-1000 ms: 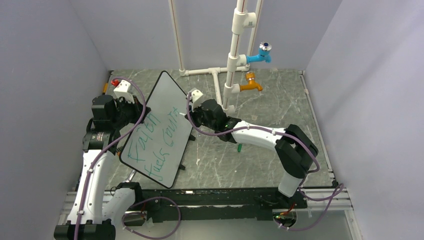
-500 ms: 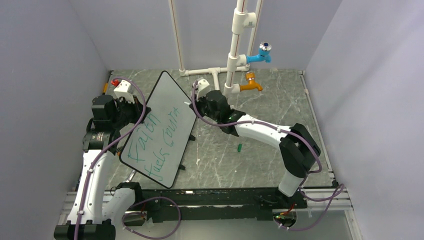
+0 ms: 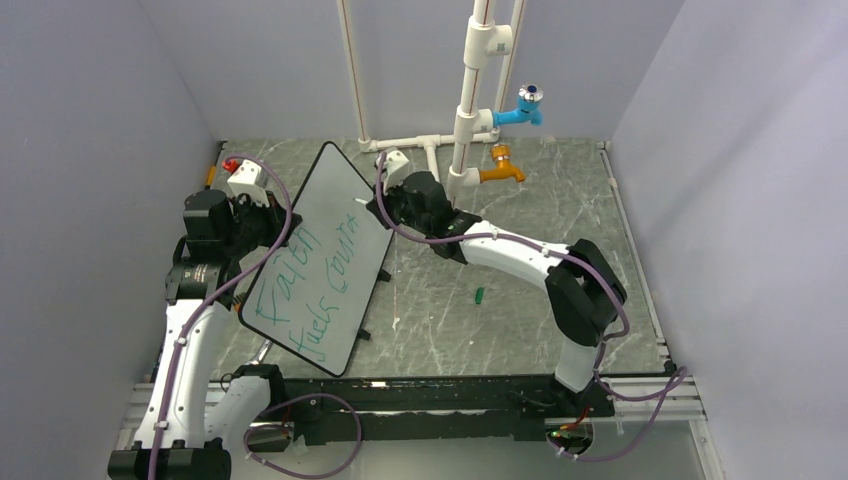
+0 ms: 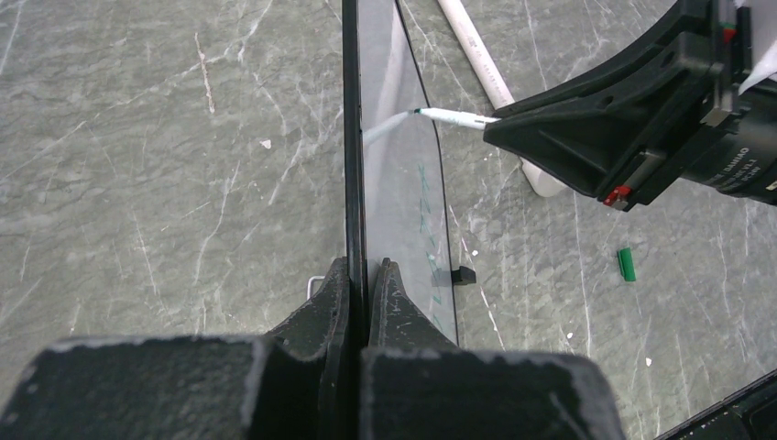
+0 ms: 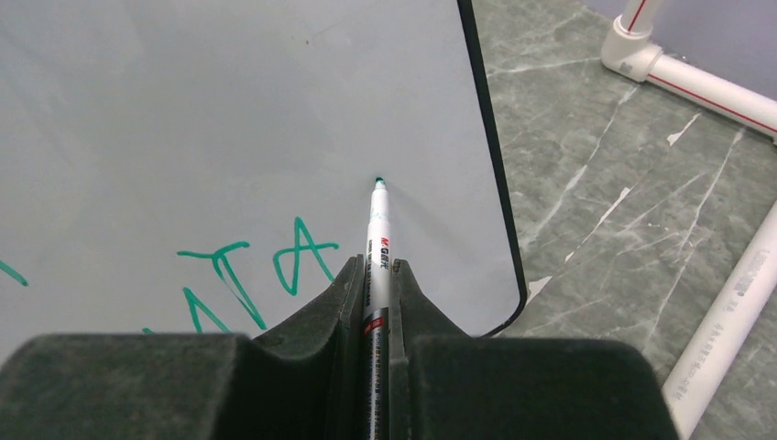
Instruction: Write a sentence on the whiteboard
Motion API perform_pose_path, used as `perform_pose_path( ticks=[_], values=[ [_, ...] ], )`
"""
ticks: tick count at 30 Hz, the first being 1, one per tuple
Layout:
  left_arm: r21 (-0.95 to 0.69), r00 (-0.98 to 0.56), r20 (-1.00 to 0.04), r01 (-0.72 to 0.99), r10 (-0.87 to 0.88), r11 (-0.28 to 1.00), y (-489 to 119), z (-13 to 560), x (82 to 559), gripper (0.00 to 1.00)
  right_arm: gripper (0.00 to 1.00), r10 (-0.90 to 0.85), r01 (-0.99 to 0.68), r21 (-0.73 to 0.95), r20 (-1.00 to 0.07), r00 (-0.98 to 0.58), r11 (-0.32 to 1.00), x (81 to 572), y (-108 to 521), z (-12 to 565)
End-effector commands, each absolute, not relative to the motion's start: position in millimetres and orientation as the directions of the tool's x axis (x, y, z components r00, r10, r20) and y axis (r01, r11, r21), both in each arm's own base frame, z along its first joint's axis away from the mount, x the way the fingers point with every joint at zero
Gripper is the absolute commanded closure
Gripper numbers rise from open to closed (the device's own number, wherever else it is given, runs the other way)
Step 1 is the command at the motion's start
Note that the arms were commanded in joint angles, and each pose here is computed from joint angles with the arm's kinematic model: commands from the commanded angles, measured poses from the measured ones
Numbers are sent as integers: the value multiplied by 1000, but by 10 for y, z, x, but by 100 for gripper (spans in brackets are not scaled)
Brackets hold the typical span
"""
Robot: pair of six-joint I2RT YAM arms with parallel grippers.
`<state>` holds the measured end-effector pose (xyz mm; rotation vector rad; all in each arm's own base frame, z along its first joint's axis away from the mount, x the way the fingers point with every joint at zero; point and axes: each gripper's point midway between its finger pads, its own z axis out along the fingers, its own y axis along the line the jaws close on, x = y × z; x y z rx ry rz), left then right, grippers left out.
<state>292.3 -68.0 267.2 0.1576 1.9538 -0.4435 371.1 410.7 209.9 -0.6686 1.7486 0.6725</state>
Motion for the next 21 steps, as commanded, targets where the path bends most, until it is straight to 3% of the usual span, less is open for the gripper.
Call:
perform_pose_path(
  ticks=[1,21],
  values=[
    [-172,-570,-820,320,44,932,-621,2044,2700,100,100,-56,-756,134,-974,-220,641,3708,4243,2334],
    [-171,-568,-821,320,45,932,-620,2053,2700,100,100,-94,-824,164,-963,-254,543,3346,4193,2123]
  ],
)
